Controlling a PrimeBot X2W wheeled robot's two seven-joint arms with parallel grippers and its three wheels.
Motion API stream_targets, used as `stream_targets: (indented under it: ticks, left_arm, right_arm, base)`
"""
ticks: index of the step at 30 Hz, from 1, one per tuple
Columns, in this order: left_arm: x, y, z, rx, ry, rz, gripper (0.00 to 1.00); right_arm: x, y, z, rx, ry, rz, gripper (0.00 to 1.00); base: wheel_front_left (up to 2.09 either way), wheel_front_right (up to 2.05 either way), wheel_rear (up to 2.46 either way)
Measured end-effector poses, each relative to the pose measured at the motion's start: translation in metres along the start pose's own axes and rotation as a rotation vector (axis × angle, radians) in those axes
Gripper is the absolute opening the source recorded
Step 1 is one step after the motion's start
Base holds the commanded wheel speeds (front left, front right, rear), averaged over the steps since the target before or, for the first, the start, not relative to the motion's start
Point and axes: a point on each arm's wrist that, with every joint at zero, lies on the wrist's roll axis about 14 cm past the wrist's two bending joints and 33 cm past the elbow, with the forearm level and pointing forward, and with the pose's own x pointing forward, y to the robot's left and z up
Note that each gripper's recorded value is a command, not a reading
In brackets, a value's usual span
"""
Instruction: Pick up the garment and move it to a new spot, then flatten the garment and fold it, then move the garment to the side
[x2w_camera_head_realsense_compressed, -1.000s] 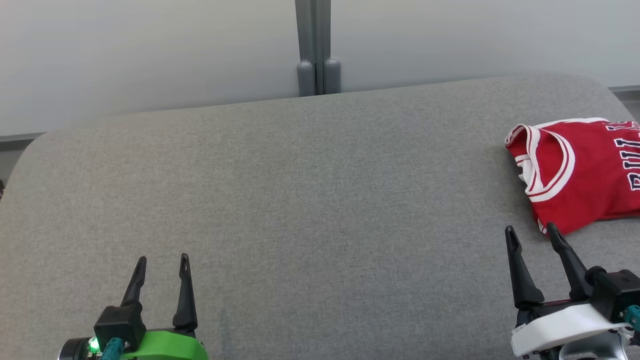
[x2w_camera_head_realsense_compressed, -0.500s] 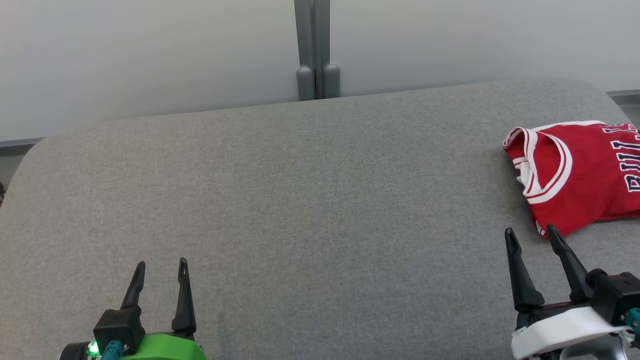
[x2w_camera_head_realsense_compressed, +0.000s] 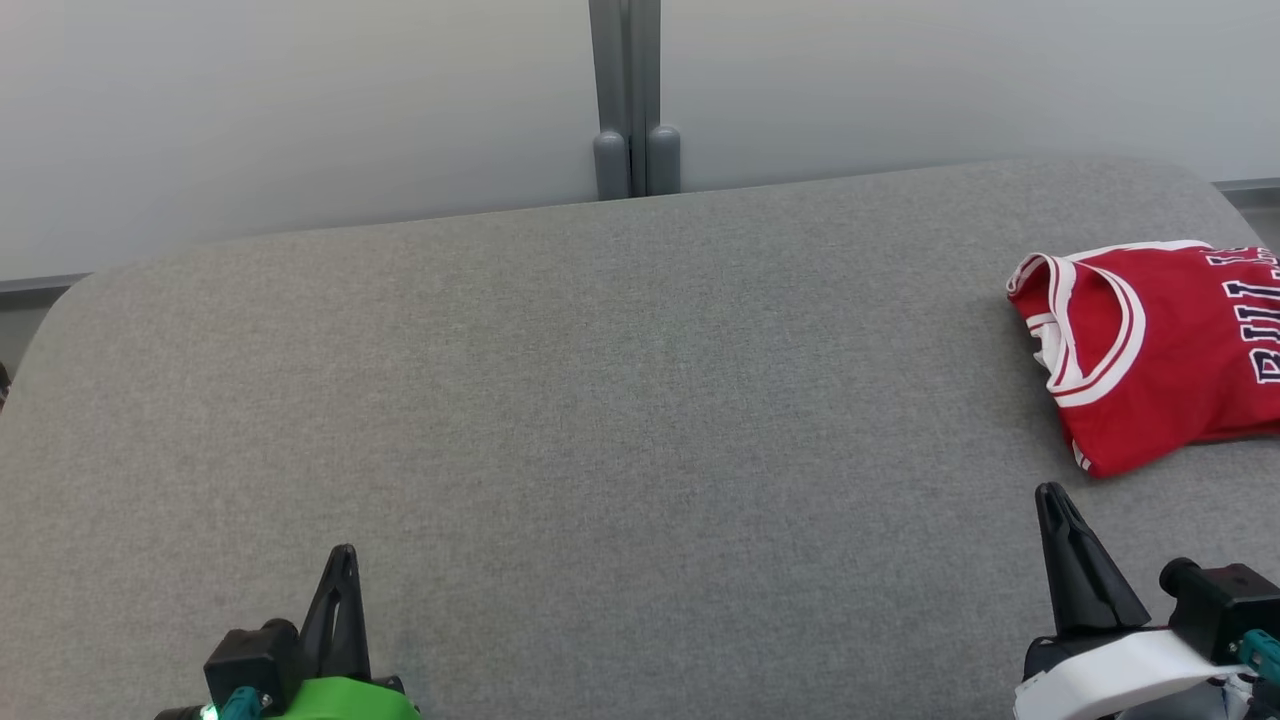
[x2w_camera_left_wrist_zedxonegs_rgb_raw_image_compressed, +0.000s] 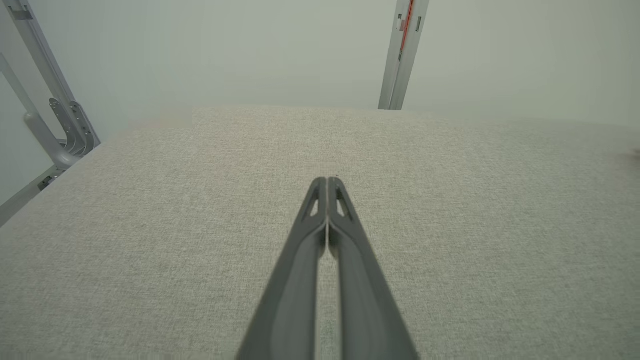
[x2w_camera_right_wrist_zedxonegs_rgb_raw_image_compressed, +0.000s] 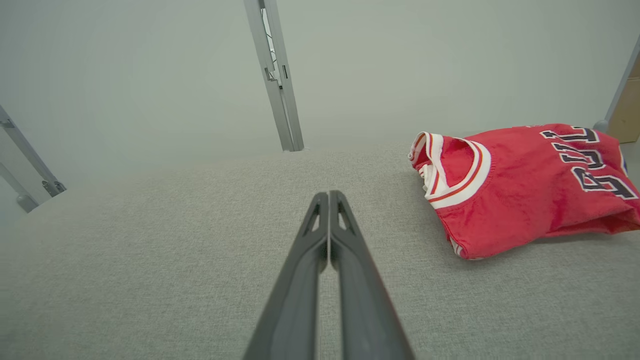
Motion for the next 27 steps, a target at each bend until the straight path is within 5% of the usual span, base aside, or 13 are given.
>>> stream_targets:
  ticks: [27]
  left_arm:
    - [0.009, 0.017, -0.006, -0.475, 0.087, 0.077, 0.0]
  right_arm:
    - [0.014, -0.009, -0.011, 0.479, 0.015, -0.041, 0.0]
  base:
    - [0.0, 0.0, 0.0]
